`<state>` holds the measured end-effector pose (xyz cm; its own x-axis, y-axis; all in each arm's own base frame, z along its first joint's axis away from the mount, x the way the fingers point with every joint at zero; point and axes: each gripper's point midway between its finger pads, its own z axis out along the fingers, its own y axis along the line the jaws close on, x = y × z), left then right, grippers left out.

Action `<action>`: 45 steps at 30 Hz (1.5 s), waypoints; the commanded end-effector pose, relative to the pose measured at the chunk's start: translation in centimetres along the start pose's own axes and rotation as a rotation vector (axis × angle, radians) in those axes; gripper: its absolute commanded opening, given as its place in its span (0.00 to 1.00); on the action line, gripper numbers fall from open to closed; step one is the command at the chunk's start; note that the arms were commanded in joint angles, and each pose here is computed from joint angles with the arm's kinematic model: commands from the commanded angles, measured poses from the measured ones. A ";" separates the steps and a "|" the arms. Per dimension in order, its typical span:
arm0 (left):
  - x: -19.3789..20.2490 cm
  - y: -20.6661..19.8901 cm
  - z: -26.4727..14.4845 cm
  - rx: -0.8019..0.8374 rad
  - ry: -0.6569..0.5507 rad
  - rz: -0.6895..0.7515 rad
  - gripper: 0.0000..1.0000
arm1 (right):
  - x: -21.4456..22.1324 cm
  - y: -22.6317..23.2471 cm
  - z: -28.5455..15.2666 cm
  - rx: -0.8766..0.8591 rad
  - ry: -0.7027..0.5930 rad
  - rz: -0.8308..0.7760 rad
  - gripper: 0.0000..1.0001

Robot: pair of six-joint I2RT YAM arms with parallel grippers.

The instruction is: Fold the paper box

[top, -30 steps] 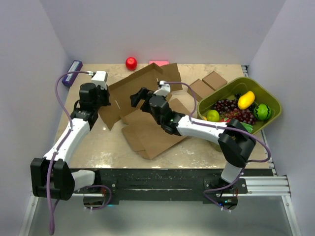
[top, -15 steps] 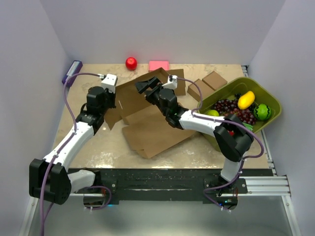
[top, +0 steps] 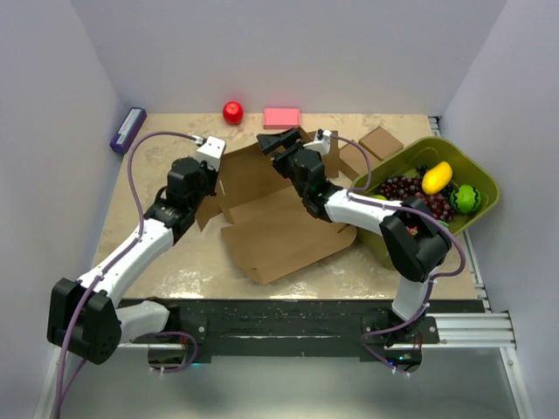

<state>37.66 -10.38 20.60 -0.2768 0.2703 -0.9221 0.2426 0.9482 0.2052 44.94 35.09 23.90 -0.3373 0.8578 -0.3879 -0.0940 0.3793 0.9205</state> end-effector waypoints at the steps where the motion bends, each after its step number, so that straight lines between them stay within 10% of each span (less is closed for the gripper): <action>1: -1.3 -0.3 -0.3 -0.015 -0.060 0.043 0.00 | -1.3 -0.3 0.3 0.040 -0.071 0.027 0.93; 20: -1.1 -3.9 -0.5 0.081 -0.071 0.150 0.02 | -0.3 -3.5 0.6 0.070 -0.047 0.035 0.61; 31: -1.1 -7.1 -0.8 0.265 -0.081 0.147 0.54 | 0.3 -5.2 -0.3 0.093 -0.033 0.057 0.49; 45: -6.2 -0.6 -4.0 0.136 -0.256 -0.126 0.87 | 0.3 -6.0 -1.1 0.095 -0.016 0.054 0.37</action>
<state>34.72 -15.87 21.24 -0.1761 0.3172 -0.9319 0.4915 0.8486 0.1960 44.76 33.96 18.52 -0.3372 0.8823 -0.3285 -0.0051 0.3472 0.9378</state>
